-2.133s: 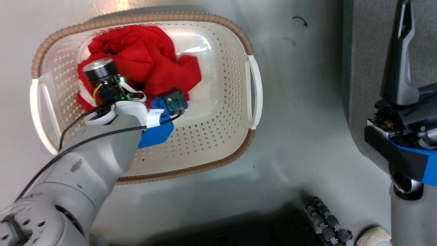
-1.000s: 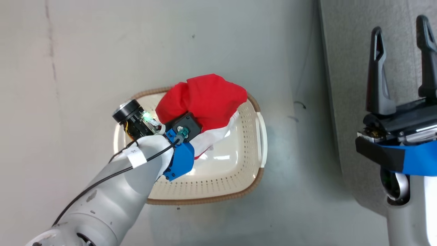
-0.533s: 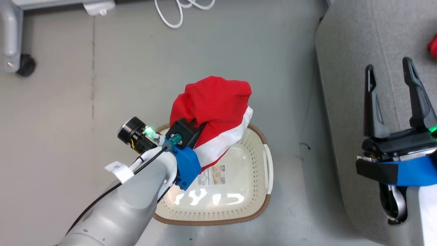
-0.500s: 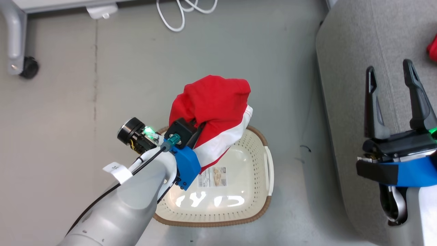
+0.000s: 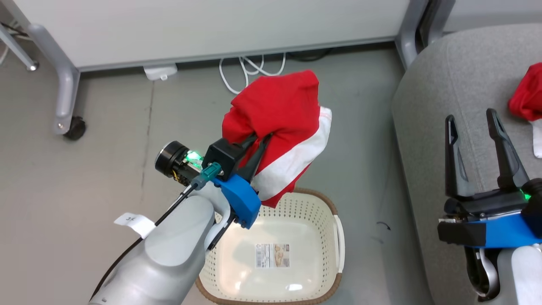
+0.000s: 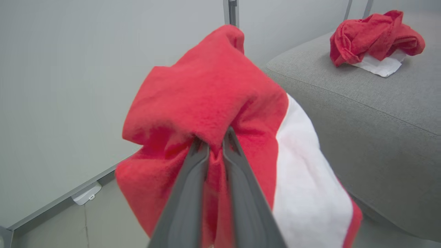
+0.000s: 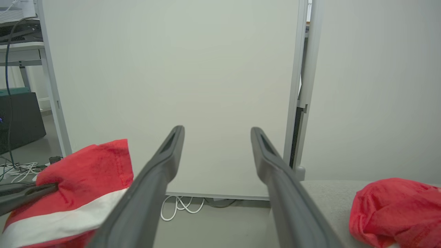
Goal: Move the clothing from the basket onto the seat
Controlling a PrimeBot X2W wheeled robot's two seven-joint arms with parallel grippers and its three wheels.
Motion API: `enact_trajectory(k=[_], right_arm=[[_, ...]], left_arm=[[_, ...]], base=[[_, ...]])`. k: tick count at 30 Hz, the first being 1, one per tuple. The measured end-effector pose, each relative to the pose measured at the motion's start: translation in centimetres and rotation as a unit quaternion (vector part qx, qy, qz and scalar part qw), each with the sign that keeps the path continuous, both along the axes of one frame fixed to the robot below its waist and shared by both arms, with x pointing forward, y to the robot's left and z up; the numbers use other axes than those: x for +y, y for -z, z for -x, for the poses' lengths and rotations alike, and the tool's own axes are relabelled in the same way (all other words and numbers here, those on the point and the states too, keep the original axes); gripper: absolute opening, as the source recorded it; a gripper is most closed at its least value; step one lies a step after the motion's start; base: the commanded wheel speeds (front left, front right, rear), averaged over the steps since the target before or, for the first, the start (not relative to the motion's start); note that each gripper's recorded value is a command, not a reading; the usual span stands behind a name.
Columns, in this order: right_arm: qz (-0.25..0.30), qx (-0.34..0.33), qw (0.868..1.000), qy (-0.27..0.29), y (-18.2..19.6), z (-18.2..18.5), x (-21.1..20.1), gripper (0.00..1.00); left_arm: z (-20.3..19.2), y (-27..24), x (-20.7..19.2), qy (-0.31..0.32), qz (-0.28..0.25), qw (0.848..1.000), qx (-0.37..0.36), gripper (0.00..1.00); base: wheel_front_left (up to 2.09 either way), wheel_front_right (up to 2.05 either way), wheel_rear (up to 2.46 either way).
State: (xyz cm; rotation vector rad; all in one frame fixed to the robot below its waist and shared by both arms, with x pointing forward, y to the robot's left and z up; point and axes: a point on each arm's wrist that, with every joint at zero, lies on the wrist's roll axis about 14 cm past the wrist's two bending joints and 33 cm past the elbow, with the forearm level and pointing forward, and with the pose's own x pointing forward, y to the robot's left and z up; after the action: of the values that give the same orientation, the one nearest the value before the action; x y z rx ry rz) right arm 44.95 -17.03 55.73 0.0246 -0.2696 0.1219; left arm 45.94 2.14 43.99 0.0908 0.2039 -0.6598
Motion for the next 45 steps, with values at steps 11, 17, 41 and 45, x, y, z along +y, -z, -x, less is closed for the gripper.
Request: enact_trajectory(k=[11, 17, 41, 45], right_arm=[[-0.011, -0.01, 1.0, 0.003, -1.1, 1.8, -0.1, 1.0], [-0.017, -0.004, 1.0, 0.002, -0.9, 2.2, 0.1, 1.0], [-0.059, 0.054, 0.986, -0.144, 2.4, 3.5, 10.0, 1.0], [-0.068, 0.065, 0.978, -0.184, 2.8, 3.9, 12.7, 1.0]], left_arm=[[0.0, -7.1, -1.5, 0.006, 0.065, 0.995, -0.076, 0.0], [0.2, -8.7, -2.4, 0.023, 0.073, 0.992, -0.098, 0.0], [-0.1, -10.0, -3.7, 0.049, 0.073, 0.989, -0.117, 0.0], [0.0, -10.0, -4.1, 0.054, 0.074, 0.989, -0.118, 0.0]], base=[[0.0, 0.0, 0.0], [0.0, 0.0, 0.0], [0.0, 0.0, 0.0], [0.0, 0.0, 0.0]])
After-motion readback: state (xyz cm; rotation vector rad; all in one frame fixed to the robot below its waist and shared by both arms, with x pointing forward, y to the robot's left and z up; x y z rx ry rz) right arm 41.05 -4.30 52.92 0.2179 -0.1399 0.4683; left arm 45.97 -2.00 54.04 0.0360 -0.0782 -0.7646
